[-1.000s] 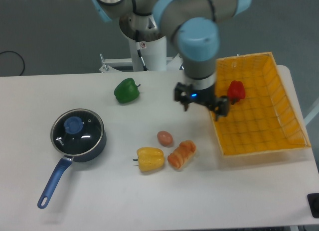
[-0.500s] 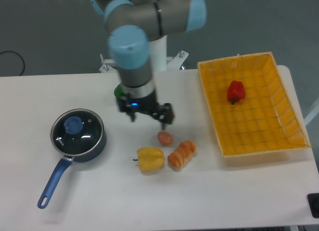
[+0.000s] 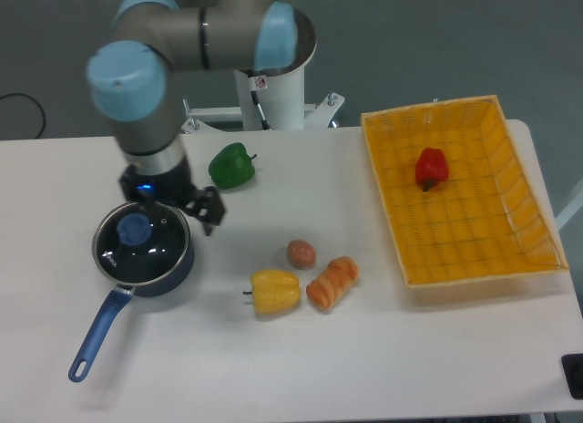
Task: Open the lid
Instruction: 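Lower the gripper onto the blue lid knob and close on it, then lift the glass lid off the saucepan by its knob, then carry the lifted lid away from the saucepan toward the vegetables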
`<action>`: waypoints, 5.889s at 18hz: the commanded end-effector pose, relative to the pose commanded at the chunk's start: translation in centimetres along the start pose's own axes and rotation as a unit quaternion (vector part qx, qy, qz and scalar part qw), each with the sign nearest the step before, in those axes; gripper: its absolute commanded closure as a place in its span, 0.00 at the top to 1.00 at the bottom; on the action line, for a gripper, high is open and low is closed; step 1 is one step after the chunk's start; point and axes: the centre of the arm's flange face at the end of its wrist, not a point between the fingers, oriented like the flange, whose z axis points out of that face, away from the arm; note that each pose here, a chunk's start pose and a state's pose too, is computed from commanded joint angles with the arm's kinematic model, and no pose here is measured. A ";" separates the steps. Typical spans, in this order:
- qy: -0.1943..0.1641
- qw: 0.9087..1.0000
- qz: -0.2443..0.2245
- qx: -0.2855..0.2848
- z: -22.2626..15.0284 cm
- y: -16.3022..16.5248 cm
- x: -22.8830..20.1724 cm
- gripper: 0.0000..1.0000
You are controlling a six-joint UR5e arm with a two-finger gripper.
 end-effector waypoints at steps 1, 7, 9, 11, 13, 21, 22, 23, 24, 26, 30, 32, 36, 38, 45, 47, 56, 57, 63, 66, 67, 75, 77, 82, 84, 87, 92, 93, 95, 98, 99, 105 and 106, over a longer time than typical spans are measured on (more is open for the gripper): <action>0.002 1.000 0.006 -0.006 0.7 -0.1 0.7 1.00; 0.014 0.999 0.024 -0.042 2.4 0.9 3.1 1.00; 0.015 0.998 0.025 -0.047 2.9 0.9 3.2 1.00; 0.016 0.998 0.025 -0.054 3.8 0.7 3.1 1.00; 0.017 0.998 0.026 -0.059 4.6 0.3 3.1 1.00; 0.015 0.997 0.024 -0.065 5.6 -0.4 2.8 1.00; 0.016 0.997 0.024 -0.066 5.7 -0.3 2.9 1.00; 0.016 0.997 0.021 -0.066 5.7 -0.3 3.0 1.00; 0.016 0.998 0.021 -0.065 5.6 -0.3 3.2 1.00; 0.017 0.997 0.022 -0.067 5.9 -0.5 3.4 1.00; 0.018 0.997 0.018 -0.073 6.7 -0.8 3.4 1.00; 0.017 0.997 0.022 -0.072 6.8 -1.2 4.0 1.00; 0.016 0.997 0.018 -0.073 7.1 -1.6 4.3 1.00; 0.017 0.997 0.018 -0.073 7.2 -1.8 4.3 1.00; 0.019 0.996 0.019 -0.082 8.4 -2.0 4.4 1.00; 0.020 0.996 0.019 -0.083 8.5 -2.0 4.3 1.00; 0.022 0.995 0.027 -0.089 9.2 -2.1 4.8 0.93; 0.021 0.995 0.029 -0.090 9.3 -2.1 4.9 0.89; 0.021 0.995 0.029 -0.090 9.5 -2.1 4.9 0.69; 0.021 0.995 0.029 -0.090 9.4 -2.1 4.9 0.58; 0.021 0.995 0.029 -0.090 9.3 -2.0 4.9 0.52; 0.020 0.996 0.026 -0.084 8.7 -2.1 4.8 0.40; 0.020 0.996 0.026 -0.081 8.3 -2.0 4.7 0.40; 0.014 0.998 0.014 -0.063 5.8 -1.5 2.8 0.40; 0.011 0.999 0.004 -0.053 4.3 -1.1 1.6 0.40; 0.006 0.999 0.000 -0.036 2.1 -0.3 -0.9 0.40; -0.002 1.000 0.000 -0.019 -0.5 1.8 -7.1 0.40; -0.005 1.000 0.001 -0.014 -1.2 2.3 -8.3 0.40; -0.011 1.000 -0.001 -0.007 -2.3 3.3 -10.7 0.40; -0.014 1.000 0.002 -0.012 -2.8 4.8 -14.6 0.40; -0.017 1.000 0.006 -0.012 -3.1 5.3 -15.8 0.40; -0.018 0.999 0.016 -0.021 -4.1 9.6 -23.2 0.40; -0.018 0.999 0.017 -0.021 -4.1 10.2 -24.1 0.40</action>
